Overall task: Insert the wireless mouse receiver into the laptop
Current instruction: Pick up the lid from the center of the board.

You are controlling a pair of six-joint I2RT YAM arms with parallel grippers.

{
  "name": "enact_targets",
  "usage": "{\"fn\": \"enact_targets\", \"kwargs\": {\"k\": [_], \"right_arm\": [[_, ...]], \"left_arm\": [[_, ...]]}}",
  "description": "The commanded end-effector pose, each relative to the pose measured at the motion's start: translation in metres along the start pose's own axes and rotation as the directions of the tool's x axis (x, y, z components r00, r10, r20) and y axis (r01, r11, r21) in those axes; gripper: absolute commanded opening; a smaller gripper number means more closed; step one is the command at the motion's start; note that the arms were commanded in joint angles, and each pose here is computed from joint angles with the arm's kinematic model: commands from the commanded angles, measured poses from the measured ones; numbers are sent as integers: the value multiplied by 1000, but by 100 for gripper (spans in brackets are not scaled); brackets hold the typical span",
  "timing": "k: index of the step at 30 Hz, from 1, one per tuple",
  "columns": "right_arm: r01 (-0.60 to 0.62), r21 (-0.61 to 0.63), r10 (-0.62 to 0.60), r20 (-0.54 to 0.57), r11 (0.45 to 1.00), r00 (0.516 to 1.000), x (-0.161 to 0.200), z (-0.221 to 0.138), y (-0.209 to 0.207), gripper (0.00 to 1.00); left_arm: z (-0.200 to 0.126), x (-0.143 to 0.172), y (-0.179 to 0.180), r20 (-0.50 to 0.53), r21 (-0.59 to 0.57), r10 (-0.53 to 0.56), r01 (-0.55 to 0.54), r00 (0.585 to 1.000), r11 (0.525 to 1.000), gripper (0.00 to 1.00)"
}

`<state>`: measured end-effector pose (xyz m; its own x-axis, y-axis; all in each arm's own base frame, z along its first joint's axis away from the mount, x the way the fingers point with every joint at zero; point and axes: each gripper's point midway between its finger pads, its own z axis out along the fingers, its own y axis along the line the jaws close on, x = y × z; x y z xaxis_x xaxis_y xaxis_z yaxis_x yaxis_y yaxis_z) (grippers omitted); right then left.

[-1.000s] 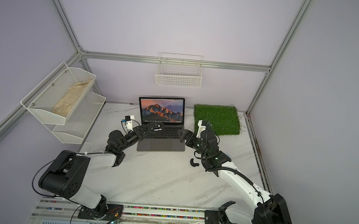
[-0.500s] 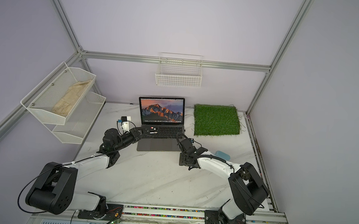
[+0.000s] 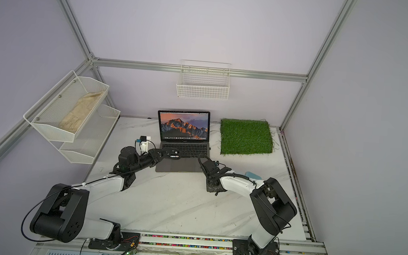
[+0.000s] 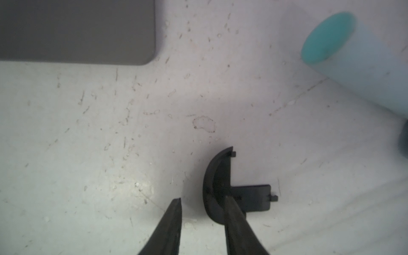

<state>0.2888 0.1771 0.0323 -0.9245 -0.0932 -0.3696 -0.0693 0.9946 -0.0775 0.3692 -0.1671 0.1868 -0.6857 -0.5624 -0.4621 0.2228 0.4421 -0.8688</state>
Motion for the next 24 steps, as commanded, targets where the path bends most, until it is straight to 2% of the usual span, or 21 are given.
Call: {"fn": "enact_targets", "kwargs": {"k": [1, 12, 17, 20, 24], "right_arm": [[16, 9, -17, 39, 1000, 999, -14, -1, 4, 33], [0, 104, 2, -15, 995, 1000, 8, 15, -15, 22], [-25, 130, 29, -25, 991, 999, 21, 22, -24, 13], [-49, 131, 48, 6, 990, 999, 16, 16, -27, 2], [-87, 90, 76, 116, 992, 990, -11, -12, -25, 0]], "left_arm": [[1, -12, -24, 21, 82, 72, -74, 997, 994, 0], [0, -13, -23, 29, 74, 86, -88, 996, 993, 0], [0, -14, -25, 25, 72, 95, -97, 995, 993, 0], [0, -15, -25, 24, 67, 100, -101, 995, 993, 0], [0, -14, -23, 22, 61, 100, -101, 995, 993, 0]]}}
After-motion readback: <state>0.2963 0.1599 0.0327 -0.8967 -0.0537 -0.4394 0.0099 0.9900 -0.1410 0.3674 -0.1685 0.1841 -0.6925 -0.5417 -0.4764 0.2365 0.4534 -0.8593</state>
